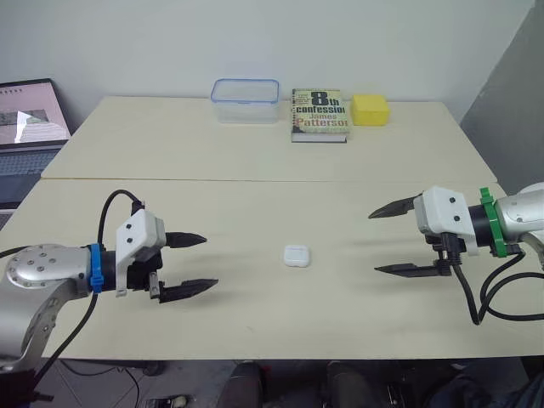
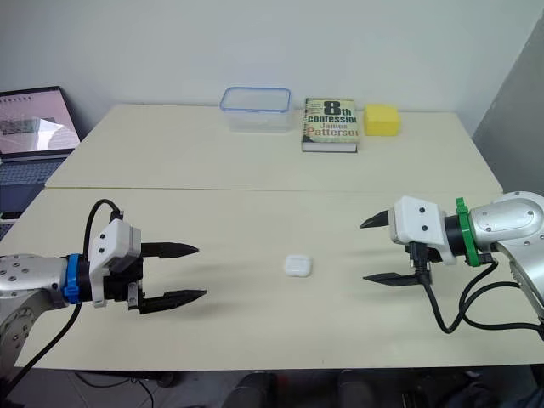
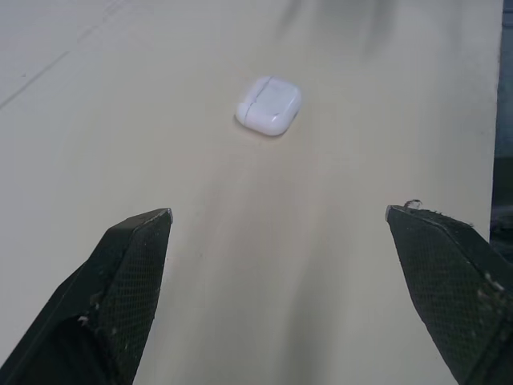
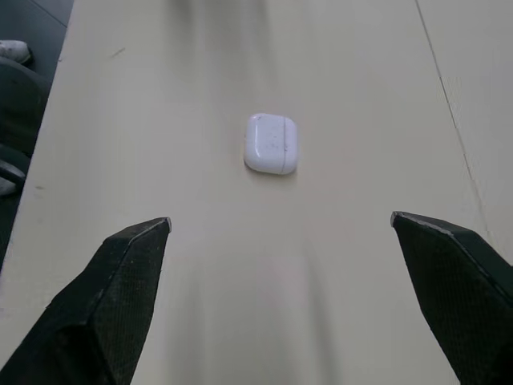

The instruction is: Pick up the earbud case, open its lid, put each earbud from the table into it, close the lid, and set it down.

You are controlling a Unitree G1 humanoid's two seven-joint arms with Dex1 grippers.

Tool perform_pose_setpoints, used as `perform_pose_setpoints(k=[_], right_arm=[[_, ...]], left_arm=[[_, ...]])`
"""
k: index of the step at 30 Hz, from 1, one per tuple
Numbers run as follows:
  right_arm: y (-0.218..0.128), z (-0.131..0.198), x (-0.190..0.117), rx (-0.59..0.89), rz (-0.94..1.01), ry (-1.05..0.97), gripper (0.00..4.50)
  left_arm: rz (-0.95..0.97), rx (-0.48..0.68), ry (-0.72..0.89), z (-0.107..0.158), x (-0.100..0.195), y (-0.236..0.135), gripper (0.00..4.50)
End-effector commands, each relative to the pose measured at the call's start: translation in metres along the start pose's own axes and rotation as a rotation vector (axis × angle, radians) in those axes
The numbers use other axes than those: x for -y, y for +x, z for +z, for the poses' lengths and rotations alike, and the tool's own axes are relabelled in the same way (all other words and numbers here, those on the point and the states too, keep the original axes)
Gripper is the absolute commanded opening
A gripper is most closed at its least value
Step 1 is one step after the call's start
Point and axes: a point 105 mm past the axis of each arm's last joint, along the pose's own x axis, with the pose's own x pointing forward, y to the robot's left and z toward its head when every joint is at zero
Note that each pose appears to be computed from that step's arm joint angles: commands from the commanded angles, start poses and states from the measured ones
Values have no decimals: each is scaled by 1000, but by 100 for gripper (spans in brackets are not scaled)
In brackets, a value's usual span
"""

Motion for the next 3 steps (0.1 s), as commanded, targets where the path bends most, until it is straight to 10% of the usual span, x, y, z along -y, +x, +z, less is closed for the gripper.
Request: perform_pose_setpoints(k=[1,3], right_arm=[[-5,5,8,-7,-24,-78,448],[-3,5,9,-3,-24,-85,448]], left_arm=[[-42,33,69,15,8,1,450],[-48,53,68,17,8,2,450]])
